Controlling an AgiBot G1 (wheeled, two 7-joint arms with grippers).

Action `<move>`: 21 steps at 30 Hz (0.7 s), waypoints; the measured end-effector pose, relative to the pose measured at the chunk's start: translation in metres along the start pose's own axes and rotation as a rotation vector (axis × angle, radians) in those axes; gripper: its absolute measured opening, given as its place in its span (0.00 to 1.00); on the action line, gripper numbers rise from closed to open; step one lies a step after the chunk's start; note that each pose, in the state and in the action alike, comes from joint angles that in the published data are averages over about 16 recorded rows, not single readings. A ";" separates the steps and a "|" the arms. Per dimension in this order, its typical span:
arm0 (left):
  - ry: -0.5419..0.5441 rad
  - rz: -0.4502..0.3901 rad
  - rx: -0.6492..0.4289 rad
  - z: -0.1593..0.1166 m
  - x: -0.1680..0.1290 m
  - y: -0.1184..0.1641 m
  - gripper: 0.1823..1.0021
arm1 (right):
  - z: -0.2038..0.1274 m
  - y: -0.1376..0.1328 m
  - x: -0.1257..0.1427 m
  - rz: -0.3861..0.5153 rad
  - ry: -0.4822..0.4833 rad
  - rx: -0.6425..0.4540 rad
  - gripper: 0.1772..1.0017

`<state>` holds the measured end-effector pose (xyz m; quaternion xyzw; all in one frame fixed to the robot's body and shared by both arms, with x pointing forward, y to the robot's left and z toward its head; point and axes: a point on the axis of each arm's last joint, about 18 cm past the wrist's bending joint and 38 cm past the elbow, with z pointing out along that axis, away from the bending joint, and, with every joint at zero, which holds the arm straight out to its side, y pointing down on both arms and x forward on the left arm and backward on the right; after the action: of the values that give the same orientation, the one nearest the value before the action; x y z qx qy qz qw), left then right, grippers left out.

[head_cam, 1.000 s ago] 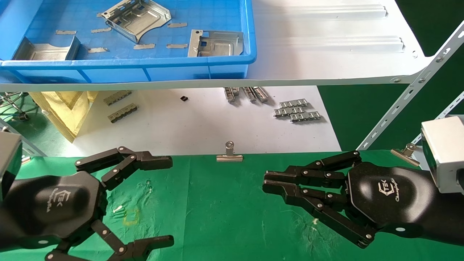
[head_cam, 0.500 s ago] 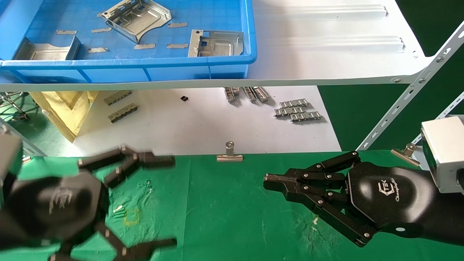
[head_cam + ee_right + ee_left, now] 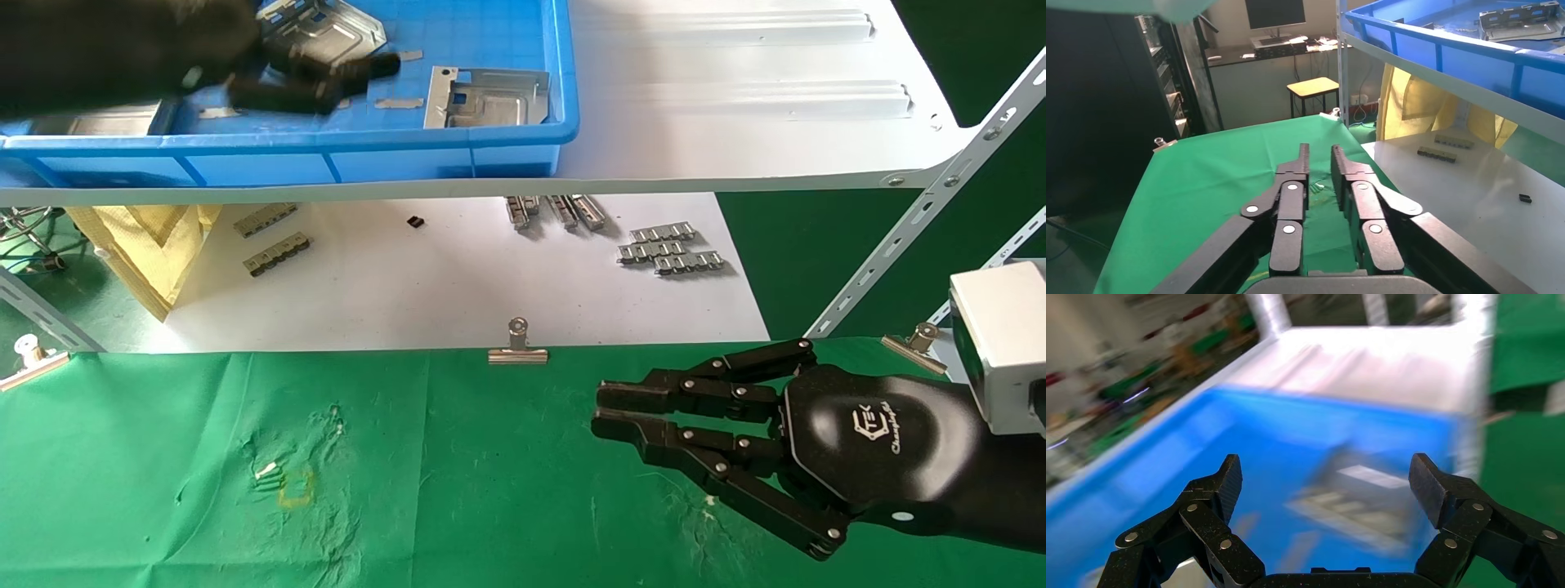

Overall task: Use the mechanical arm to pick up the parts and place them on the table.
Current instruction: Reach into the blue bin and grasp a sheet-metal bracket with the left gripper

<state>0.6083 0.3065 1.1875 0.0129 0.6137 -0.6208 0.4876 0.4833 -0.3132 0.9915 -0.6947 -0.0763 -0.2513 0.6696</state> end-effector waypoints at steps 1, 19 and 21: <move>-0.037 0.003 -0.014 0.007 -0.010 -0.001 1.00 | 0.000 0.000 0.000 0.000 0.000 0.000 0.10; -0.451 -0.093 -0.266 0.059 -0.085 0.026 0.99 | 0.000 0.000 0.000 0.000 0.000 0.000 0.50; -0.459 -0.102 -0.282 0.059 -0.085 0.029 0.98 | 0.000 0.000 0.000 0.000 0.000 0.000 0.55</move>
<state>0.7052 0.3178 1.2323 -0.2269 0.5675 -0.5397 0.5789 0.4833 -0.3132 0.9915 -0.6947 -0.0763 -0.2513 0.6696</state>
